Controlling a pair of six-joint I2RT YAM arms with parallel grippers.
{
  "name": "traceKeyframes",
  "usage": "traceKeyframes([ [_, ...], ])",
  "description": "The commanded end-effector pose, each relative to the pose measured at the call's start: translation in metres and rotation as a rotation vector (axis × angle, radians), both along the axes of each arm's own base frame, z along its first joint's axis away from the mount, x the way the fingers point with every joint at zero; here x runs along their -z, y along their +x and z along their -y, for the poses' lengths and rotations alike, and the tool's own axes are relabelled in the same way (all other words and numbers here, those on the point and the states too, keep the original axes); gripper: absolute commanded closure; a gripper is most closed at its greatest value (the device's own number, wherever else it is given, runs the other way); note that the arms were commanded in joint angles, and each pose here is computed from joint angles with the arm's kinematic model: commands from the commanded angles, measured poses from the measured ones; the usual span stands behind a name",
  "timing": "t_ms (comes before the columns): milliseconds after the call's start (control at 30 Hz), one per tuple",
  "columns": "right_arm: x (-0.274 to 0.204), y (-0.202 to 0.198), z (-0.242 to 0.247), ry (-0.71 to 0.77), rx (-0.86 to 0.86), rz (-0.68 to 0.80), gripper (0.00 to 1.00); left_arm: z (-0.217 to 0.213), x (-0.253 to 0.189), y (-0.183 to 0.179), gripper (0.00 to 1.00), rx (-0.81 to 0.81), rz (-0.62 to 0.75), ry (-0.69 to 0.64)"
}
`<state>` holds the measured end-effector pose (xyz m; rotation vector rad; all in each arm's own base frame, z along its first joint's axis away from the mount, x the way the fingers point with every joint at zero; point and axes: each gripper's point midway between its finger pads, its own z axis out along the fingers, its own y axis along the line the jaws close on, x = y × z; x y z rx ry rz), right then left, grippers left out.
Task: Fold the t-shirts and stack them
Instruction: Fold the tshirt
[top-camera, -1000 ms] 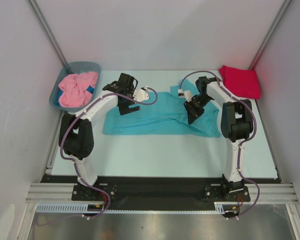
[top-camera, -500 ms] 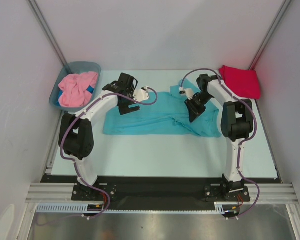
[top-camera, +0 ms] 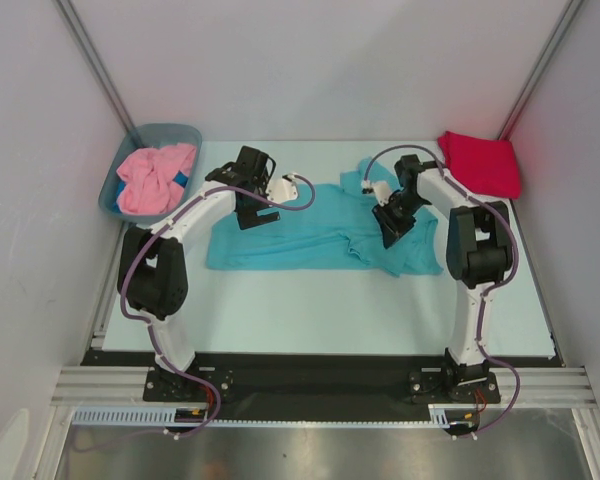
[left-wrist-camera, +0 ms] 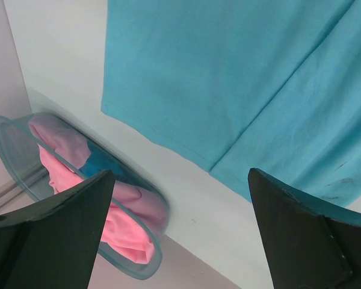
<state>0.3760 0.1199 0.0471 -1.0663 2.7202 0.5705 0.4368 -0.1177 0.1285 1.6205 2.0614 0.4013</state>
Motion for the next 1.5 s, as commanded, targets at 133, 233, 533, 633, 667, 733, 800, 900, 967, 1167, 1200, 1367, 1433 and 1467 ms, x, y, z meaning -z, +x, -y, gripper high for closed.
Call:
traceKeyframes([
  [133, -0.038, 0.014, -0.004, -0.138, -0.048, 0.321, 0.66, 0.004, -0.024, 0.006, 0.0, 0.021, 0.07, -0.006],
  [233, -0.047, 0.012, -0.006, -0.155, -0.066, 0.355, 0.62, 0.0, -0.022, 0.001, 0.0, 0.027, 0.067, 0.01],
  [533, -0.043, -0.015, -0.008, -0.24, -0.164, 0.423, 0.62, -0.002, -0.023, -0.006, 0.0, 0.027, 0.065, 0.003],
  [633, -0.044, -0.018, -0.013, -0.285, -0.212, 0.5, 0.62, -0.001, -0.025, -0.006, 0.0, 0.028, 0.069, -0.002],
  [667, -0.041, -0.022, -0.013, -0.289, -0.226, 0.501, 0.62, -0.001, -0.024, -0.006, 0.0, 0.027, 0.069, -0.005],
  [733, -0.045, -0.022, -0.014, -0.31, -0.245, 0.528, 0.61, 0.0, -0.025, -0.005, 0.0, 0.026, 0.073, -0.011],
  [800, -0.046, -0.025, -0.018, -0.31, -0.263, 0.538, 0.61, 0.001, -0.025, -0.006, 0.0, 0.024, 0.071, -0.018],
  [900, -0.05, -0.029, -0.022, -0.316, -0.285, 0.55, 0.6, 0.001, -0.023, -0.007, 0.0, 0.021, 0.066, -0.021],
  [967, -0.05, -0.031, -0.023, -0.316, -0.289, 0.55, 0.6, 0.001, -0.024, -0.008, 0.0, 0.023, 0.07, -0.026],
  [1167, -0.038, -0.049, -0.024, -0.328, -0.322, 0.517, 0.59, 0.0, -0.024, -0.01, 0.0, 0.028, 0.08, -0.023],
  [1200, -0.036, -0.052, -0.025, -0.328, -0.327, 0.51, 0.59, 0.0, -0.024, -0.01, 0.0, 0.028, 0.082, -0.024],
  [1367, -0.025, -0.064, -0.024, -0.338, -0.348, 0.491, 0.59, 0.0, -0.024, -0.01, 0.0, 0.024, 0.083, -0.031],
  [1433, -0.024, -0.065, -0.025, -0.337, -0.351, 0.491, 0.59, 0.0, -0.025, -0.011, 0.0, 0.026, 0.086, -0.031],
  [1467, -0.023, -0.066, -0.024, -0.339, -0.354, 0.487, 0.59, 0.0, -0.024, -0.011, 0.0, 0.025, 0.084, -0.029],
])
